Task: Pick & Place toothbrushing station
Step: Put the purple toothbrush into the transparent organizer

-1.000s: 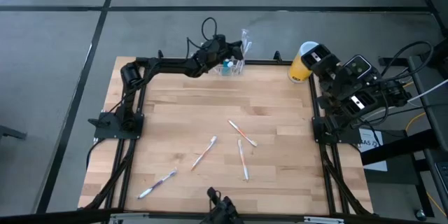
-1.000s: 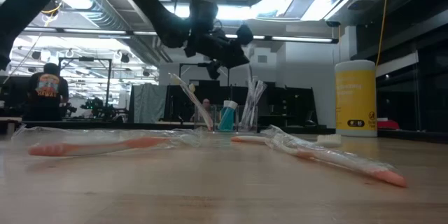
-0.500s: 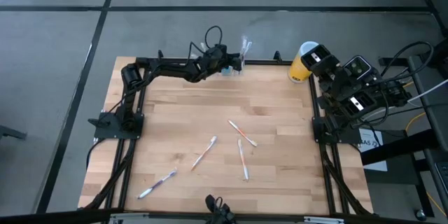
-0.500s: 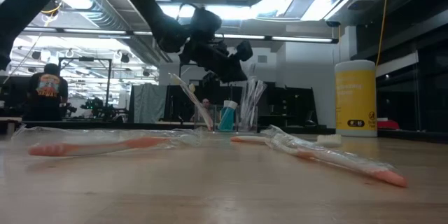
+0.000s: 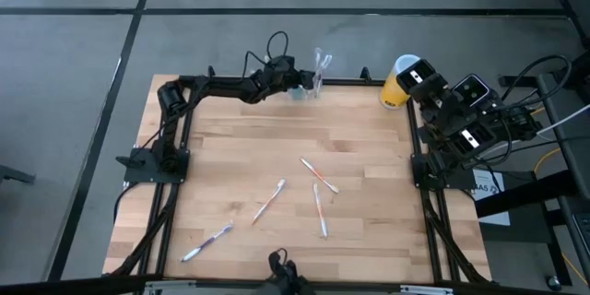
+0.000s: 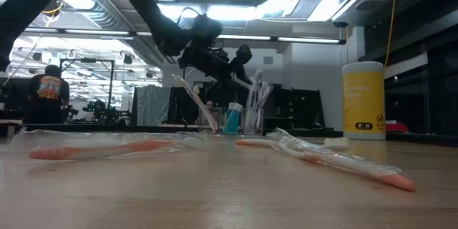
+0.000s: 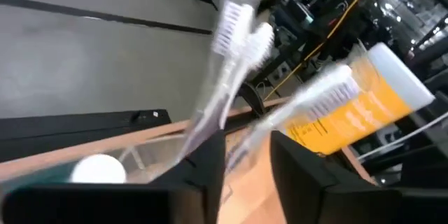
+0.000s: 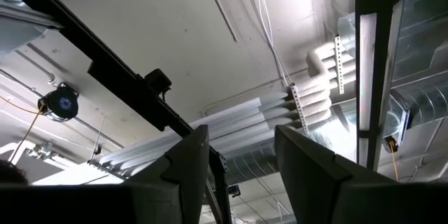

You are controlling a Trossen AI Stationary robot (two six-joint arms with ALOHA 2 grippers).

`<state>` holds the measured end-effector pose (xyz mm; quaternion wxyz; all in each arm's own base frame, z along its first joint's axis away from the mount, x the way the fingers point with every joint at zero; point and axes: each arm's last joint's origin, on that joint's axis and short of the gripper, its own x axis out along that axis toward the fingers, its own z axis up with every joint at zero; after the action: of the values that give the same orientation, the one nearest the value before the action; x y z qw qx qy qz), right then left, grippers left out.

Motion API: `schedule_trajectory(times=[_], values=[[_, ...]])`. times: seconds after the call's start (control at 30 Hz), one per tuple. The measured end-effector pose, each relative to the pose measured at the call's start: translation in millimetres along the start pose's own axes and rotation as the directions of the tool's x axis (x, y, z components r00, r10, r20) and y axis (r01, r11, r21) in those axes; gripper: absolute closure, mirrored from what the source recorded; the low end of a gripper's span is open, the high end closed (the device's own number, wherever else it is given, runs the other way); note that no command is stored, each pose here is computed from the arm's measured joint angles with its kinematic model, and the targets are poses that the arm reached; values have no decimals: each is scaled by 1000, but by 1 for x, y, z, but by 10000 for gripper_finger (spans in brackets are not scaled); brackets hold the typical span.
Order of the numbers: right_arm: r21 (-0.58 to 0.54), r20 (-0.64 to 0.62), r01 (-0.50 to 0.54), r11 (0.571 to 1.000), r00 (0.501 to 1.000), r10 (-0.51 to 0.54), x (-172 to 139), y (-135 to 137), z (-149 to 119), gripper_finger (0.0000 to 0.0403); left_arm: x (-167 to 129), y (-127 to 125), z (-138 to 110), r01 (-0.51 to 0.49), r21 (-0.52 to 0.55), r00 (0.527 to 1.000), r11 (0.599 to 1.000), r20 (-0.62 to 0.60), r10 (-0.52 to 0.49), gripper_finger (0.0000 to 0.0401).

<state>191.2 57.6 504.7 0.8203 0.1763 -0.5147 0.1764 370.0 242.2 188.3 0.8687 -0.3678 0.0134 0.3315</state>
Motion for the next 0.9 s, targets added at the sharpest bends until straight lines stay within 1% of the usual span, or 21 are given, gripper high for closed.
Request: schedule_trajectory(times=[0.07, 0.13, 0.17, 0.23, 0.3, 0.37, 0.43, 0.47, 0.5, 0.57, 0.6, 0.63, 0.67, 0.7, 0.73, 0.77, 0.8, 0.83, 0.87, 0.9], values=[[0, -1, -1, 1000, 1000, 1, 0, 0, 0, 237, -1, 2, 6, 20, -4, 1000, 1000, 9, -20, 266], [0, -2, -4, 1000, 1000, 4, 0, 0, 0, 237, -2, -2, 12, 85, 21, 996, 996, 26, -85, 247], [1, -3, -4, 1000, 1000, 4, 0, 0, 0, 237, -4, -4, 16, 124, 40, 992, 992, 14, -124, 240], [1, -3, -4, 1000, 1000, 4, 0, 0, 0, 237, -11, -13, 23, 200, 106, 980, 974, -23, -199, 233], [1, -6, -3, 1000, 1000, 3, 0, 0, -1, 237, -21, -26, 25, 273, 191, 960, 943, -112, -255, 232], [1, -7, -3, 1000, 1000, 3, 0, 0, -1, 237, -35, -43, 17, 353, 283, 925, 892, -246, -288, 237], [1, -7, -7, 1000, 1000, 7, 0, 0, -1, 237, -53, -63, 2, 435, 368, 871, 822, -403, -280, 245], [3, -8, -7, 1000, 1000, 7, 0, 0, -1, 237, -63, -73, -9, 480, 406, 835, 778, -482, -264, 249], [4, -8, -8, 1000, 1000, 8, 0, 0, -1, 237, -74, -81, -20, 519, 442, 802, 731, -549, -237, 252], [6, -8, -9, 1000, 1000, 9, 0, 1, -1, 237, -96, -91, -45, 590, 496, 725, 637, -672, -149, 257], [7, -8, -12, 1000, 1000, 12, 0, 1, -1, 237, -104, -94, -57, 613, 521, 702, 594, -705, -106, 259], [8, -11, -19, 1000, 1000, 19, 0, 2, -1, 237, -111, -96, -67, 627, 539, 685, 563, -726, -68, 259], [8, -15, -26, 1000, 1000, 26, 0, 2, -1, 237, -118, -97, -75, 638, 547, 667, 542, -744, -36, 260], [8, -18, -30, 1000, 999, 30, 0, 2, -2, 237, -123, -99, -82, 644, 547, 653, 535, -757, -12, 260], [8, -22, -29, 1000, 999, 29, 0, 2, -2, 237, -127, -99, -89, 635, 546, 642, 546, -766, 19, 260], [9, -26, -28, 1000, 999, 28, 0, 2, -3, 237, -131, -98, -96, 608, 547, 629, 576, -774, 70, 260], [13, -30, -26, 1000, 999, 26, 0, 2, -3, 237, -137, -94, -103, 557, 549, 610, 623, -780, 143, 260], [16, -34, -22, 1000, 999, 22, 0, 1, -3, 237, -143, -88, -109, 476, 564, 586, 674, -775, 234, 260], [16, -36, -21, 1000, 999, 22, 0, 1, -4, 237, -149, -82, -113, 370, 584, 561, 722, -760, 328, 260], [17, -38, -20, 1000, 999, 21, 0, 1, -4, 237, -155, -76, -116, 272, 600, 520, 752, -749, 410, 260]])
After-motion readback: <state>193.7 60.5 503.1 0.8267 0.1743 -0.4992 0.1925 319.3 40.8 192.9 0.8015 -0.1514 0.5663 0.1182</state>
